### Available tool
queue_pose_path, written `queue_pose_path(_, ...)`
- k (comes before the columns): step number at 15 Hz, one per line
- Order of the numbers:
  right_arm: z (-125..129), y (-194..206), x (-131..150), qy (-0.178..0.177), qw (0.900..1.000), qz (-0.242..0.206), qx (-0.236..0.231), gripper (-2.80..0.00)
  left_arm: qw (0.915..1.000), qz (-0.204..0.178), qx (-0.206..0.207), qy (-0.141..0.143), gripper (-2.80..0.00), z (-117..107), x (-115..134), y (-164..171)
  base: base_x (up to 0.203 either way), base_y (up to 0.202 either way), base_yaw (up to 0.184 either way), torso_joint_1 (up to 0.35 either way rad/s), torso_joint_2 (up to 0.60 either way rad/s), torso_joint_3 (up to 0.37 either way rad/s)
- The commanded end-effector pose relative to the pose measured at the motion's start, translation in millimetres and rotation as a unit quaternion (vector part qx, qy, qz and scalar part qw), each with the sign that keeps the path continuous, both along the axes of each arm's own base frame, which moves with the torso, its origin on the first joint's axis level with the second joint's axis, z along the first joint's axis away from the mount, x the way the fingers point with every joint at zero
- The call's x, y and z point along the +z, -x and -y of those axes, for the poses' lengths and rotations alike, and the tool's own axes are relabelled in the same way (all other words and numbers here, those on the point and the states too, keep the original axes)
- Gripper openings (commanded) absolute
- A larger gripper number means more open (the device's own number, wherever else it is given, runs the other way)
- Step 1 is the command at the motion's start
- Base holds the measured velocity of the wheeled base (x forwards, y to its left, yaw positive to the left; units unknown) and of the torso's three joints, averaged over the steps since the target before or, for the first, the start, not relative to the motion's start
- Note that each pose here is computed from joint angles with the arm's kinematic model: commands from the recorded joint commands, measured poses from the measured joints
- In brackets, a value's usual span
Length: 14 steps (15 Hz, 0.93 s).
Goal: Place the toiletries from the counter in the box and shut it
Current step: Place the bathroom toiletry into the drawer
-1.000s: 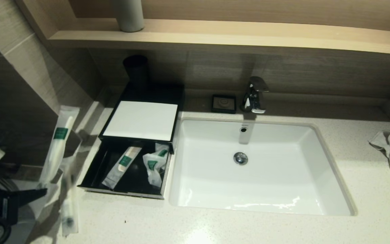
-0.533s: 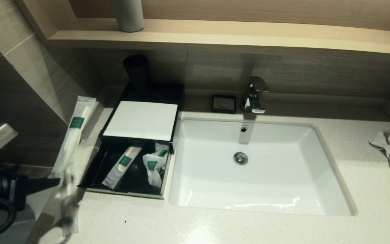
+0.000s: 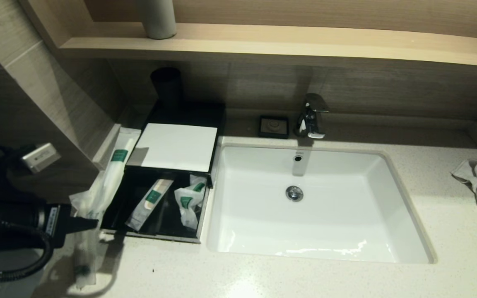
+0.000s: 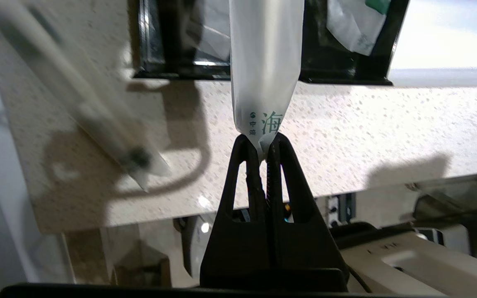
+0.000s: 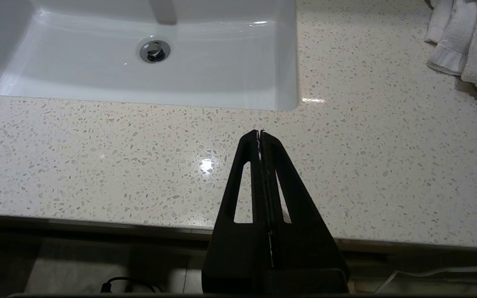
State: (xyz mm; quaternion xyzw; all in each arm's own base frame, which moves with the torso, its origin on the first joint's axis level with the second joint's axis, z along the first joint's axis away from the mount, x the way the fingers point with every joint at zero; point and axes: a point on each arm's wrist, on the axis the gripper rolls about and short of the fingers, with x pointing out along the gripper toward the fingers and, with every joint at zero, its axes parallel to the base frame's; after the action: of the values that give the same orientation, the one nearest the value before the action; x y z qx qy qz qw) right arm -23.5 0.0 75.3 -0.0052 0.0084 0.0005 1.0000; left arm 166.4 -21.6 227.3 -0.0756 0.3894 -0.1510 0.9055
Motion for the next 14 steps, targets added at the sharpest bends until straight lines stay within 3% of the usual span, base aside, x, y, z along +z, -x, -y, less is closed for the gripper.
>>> queue_pose_path(1,0,0,0,0.0,1.0,0.0,0.0,-2.8,0.9981,-0.058,-0.006,0.02,-2.8,13,9,-4,0.0,0.0,0.0,0.0,0.0,0.0)
queue_pose_path(5,0,0,0,0.0,1.0,0.0,0.0,-2.8,0.9933,-0.11,-0.021,0.031,-2.8,28,18,1,0.0,0.0,0.0,0.0,0.0,0.0)
queue_pose_path(9,0,0,0,0.0,1.0,0.0,0.0,-2.8,0.9853,-0.168,0.001,0.033,-2.8,32,16,-7,0.0,0.0,0.0,0.0,0.0,0.0)
queue_pose_path(14,0,0,0,0.0,1.0,0.0,0.0,-2.8,0.9806,-0.194,0.004,0.026,-2.8,33,11,-10,0.0,0.0,0.0,0.0,0.0,0.0)
